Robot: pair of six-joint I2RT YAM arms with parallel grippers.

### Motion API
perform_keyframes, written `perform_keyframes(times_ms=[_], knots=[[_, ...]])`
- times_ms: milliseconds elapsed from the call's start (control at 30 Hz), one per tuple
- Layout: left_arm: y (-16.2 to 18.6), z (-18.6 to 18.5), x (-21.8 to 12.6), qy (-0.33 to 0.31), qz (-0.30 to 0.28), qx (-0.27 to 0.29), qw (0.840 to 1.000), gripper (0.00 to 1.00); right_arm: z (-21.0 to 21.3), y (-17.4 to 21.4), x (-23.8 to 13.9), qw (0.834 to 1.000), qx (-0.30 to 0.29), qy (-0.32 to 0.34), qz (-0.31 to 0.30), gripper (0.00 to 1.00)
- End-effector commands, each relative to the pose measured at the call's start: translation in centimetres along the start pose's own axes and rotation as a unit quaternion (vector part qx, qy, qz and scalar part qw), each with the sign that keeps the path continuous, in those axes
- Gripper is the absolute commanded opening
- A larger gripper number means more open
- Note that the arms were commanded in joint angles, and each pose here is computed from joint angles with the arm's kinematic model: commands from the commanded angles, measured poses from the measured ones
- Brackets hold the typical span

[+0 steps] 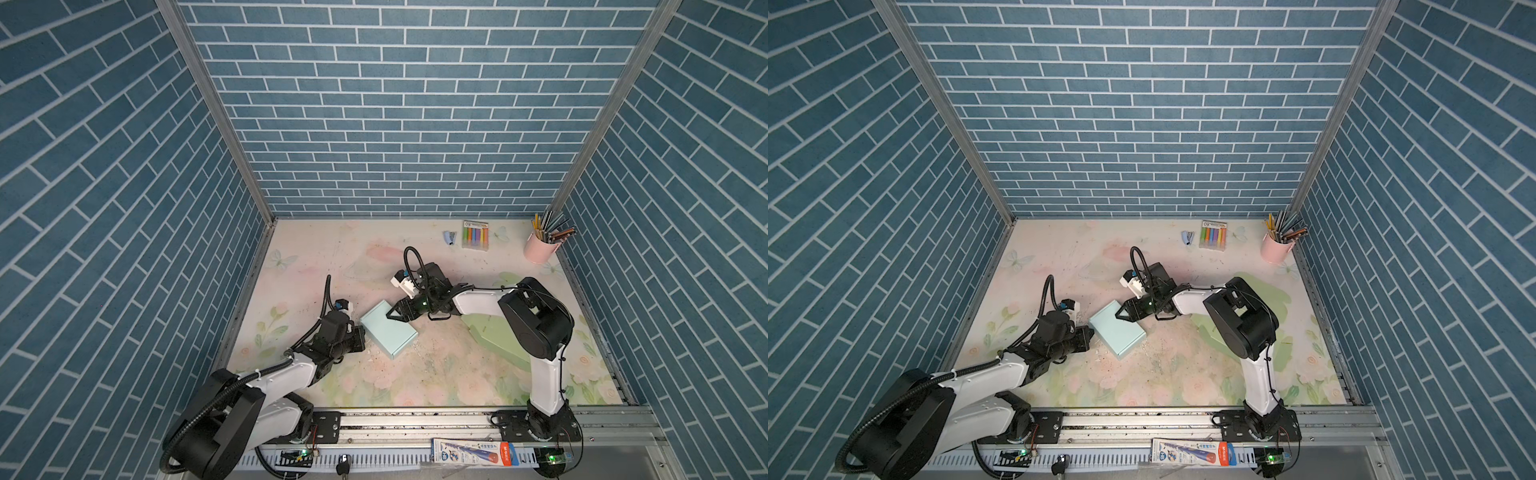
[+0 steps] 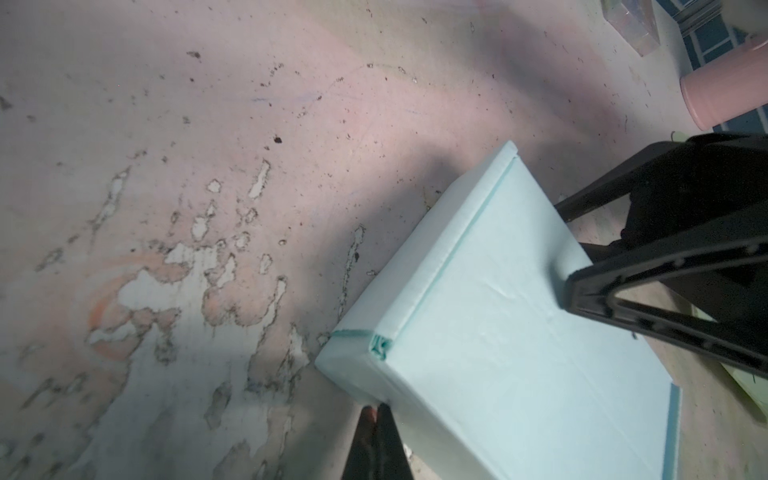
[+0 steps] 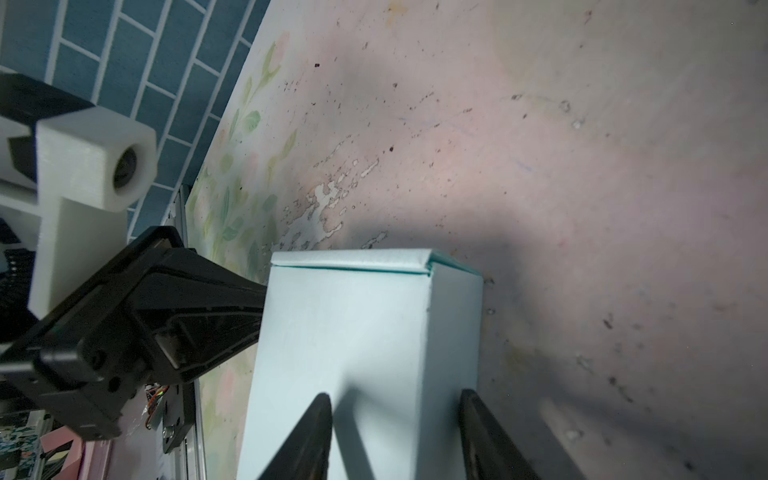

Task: Fold the paper box

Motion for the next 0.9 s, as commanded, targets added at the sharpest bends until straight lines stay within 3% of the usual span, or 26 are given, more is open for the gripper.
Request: perform_keyframes(times_ms=[0, 300, 533, 767, 867], knots=[[-1.7, -1.0, 0.3, 0.027, -0.029, 0.001, 0.999, 0.0, 1.7, 0.9, 1.3, 0.999, -0.015, -0.039, 0.029, 0.46], [-2.2, -1.3, 1.2, 0.035, -0.035, 0.005, 0.999, 0.0, 2.5, 2.0, 2.9, 0.997, -0.021, -0.045, 0.054, 0.41], [-1.7, -1.5, 1.0, 0.029, -0.032, 0.015, 0.999, 0.0, 3.1, 1.8, 3.4, 0.997, -0.028, -0.041, 0.051, 0.43], [0.2, -0.8, 0.5, 0.022, -0.02, 0.011, 0.999, 0.0, 1.5, -1.2, 1.2, 1.0, -0.016, -0.01, 0.006, 0.57], [1.1, -0.9, 0.2, 0.024, -0.016, 0.011, 1.0, 0.0, 0.9, -2.9, -0.8, 1.0, -0.01, 0.002, -0.028, 0.73]])
Point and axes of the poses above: each gripper's point midway between its finger pads, its own x axis out along the fingers, its own z axis along the line the jaws close on, y = z × x, the point moved 2 cm from there along -x, back along the fingers, and after that the axes turned 15 degrees about x, right-handed, at the moved point
